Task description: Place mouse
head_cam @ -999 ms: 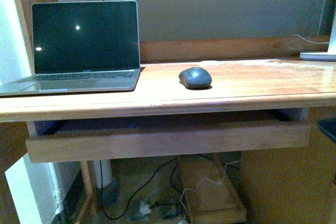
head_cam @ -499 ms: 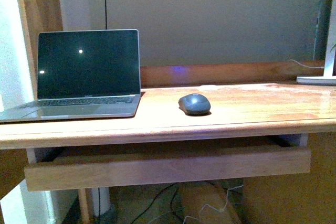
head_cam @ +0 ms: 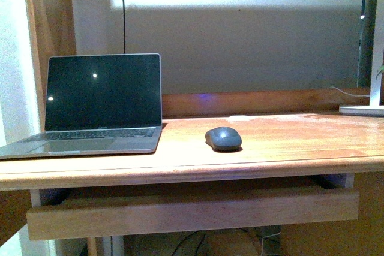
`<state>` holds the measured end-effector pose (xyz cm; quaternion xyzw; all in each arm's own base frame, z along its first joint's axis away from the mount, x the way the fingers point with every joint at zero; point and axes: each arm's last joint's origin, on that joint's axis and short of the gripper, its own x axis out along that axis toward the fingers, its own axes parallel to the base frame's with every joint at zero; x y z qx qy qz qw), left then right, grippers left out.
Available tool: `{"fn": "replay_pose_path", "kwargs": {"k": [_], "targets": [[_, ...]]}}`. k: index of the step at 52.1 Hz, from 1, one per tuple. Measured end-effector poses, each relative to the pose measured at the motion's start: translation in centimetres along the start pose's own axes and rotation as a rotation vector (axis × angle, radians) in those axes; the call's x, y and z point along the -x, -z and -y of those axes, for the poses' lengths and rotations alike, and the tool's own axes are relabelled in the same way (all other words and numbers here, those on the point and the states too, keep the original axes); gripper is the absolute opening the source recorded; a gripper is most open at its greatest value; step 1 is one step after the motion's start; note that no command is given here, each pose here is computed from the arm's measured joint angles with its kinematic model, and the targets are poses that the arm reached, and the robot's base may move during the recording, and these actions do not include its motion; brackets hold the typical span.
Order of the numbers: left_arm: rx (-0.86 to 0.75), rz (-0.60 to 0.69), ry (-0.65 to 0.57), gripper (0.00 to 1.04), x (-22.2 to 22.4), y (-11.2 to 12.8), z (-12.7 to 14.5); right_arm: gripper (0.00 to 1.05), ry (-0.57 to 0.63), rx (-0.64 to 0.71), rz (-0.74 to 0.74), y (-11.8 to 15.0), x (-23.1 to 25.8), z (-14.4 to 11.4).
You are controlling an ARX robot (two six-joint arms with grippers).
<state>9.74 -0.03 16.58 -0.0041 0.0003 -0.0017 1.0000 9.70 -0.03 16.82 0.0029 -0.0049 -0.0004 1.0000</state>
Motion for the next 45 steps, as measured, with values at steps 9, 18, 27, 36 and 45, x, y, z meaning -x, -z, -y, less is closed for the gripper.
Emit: {"fn": "replay_pose_path", "kwargs": {"k": [9,18,27,36,45], "targets": [[0.000,0.000,0.000,0.97,0.00,0.00,0.00,0.20,0.000,0.002,0.000,0.00,0.00,0.00],[0.000,0.000,0.000,0.97,0.00,0.00,0.00,0.56,0.000,0.002,0.000,0.00,0.00,0.00],[0.000,0.000,0.000,0.97,0.00,0.00,0.00,0.81,0.000,0.003,0.000,0.00,0.00,0.00],[0.000,0.000,0.000,0.97,0.00,0.00,0.00,0.98,0.000,0.002,0.000,0.00,0.00,0.00],[0.000,0.000,0.000,0.97,0.00,0.00,0.00,0.97,0.000,0.002,0.000,0.00,0.00,0.00]]}}
